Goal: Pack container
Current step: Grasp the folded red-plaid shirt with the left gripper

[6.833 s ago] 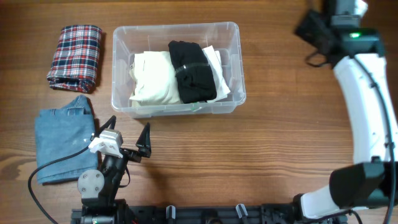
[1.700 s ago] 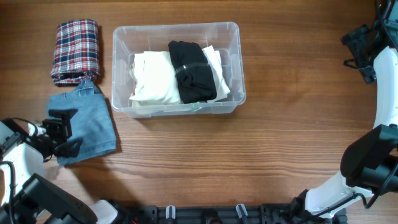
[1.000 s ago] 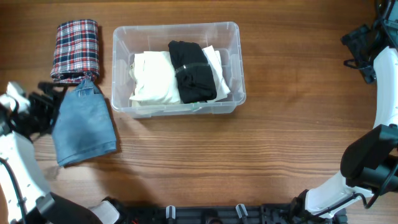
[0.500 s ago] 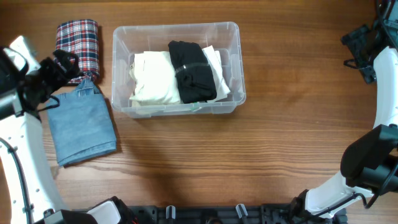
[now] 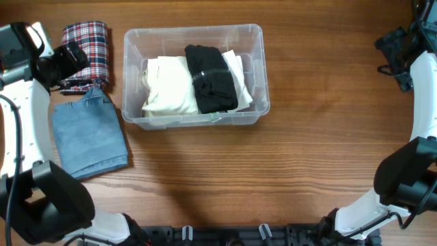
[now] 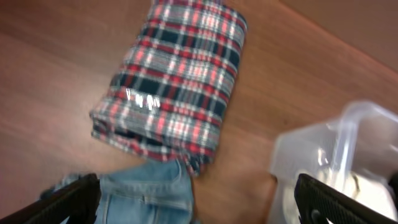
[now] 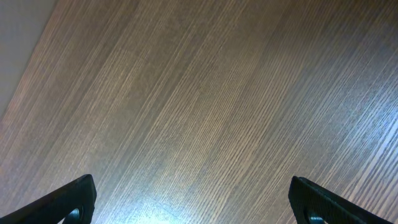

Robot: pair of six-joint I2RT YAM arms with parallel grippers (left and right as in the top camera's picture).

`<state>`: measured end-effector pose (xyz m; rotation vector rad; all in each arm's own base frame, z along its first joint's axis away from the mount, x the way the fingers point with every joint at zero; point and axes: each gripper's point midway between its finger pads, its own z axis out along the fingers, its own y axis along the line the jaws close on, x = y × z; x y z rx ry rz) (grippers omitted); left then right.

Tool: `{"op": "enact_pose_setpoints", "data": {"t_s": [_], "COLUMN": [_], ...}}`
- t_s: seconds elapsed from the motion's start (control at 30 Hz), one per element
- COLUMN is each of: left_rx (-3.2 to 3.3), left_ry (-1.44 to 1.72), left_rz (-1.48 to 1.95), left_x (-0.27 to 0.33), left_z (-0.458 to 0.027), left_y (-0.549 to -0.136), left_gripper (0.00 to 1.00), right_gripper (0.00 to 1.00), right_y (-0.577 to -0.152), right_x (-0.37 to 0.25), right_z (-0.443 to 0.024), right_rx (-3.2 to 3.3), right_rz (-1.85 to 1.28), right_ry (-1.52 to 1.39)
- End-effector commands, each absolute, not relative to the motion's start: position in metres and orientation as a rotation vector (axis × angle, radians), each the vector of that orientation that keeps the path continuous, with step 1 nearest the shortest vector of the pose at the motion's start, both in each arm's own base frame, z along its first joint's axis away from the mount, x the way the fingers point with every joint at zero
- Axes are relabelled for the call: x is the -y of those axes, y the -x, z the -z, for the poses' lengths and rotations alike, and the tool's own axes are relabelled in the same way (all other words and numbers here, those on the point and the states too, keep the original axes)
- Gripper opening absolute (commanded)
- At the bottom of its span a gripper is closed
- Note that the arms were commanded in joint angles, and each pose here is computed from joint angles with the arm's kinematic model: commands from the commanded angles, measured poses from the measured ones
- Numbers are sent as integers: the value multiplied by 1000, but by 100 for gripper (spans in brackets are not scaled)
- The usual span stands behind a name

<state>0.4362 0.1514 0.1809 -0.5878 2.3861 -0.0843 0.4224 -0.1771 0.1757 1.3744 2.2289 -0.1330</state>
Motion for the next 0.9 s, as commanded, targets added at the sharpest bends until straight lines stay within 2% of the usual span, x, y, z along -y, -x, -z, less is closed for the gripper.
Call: {"op": "enact_pose_setpoints", "data": {"t_s": [0.0, 0.27, 0.43, 0.73, 0.87], "left_rx": [-2326, -2283, -2273, -2185, -2205], "left_ry": [547, 496, 475, 586, 611], "left_rz": [61, 107, 150, -151, -135], "left_x": [-156, -153, -157, -217, -229], "left_z": [-199, -202, -174, -141, -120], "left_y": [-449, -464, -490, -514, -513], "left_gripper": [100, 100, 100, 100, 100], "right_gripper": [100, 100, 100, 100, 100], "right_y": [-424, -424, -424, -424, -424], "right_x": [175, 175, 175, 175, 175], "right_z": [-168, -168, -168, -168, -168], "right_rx": [-2242, -2242, -2242, -2242, -2242], "right_rz": [124, 124, 124, 124, 124], "right_ry": [-1385, -1385, -1386, -1385, -1385]}}
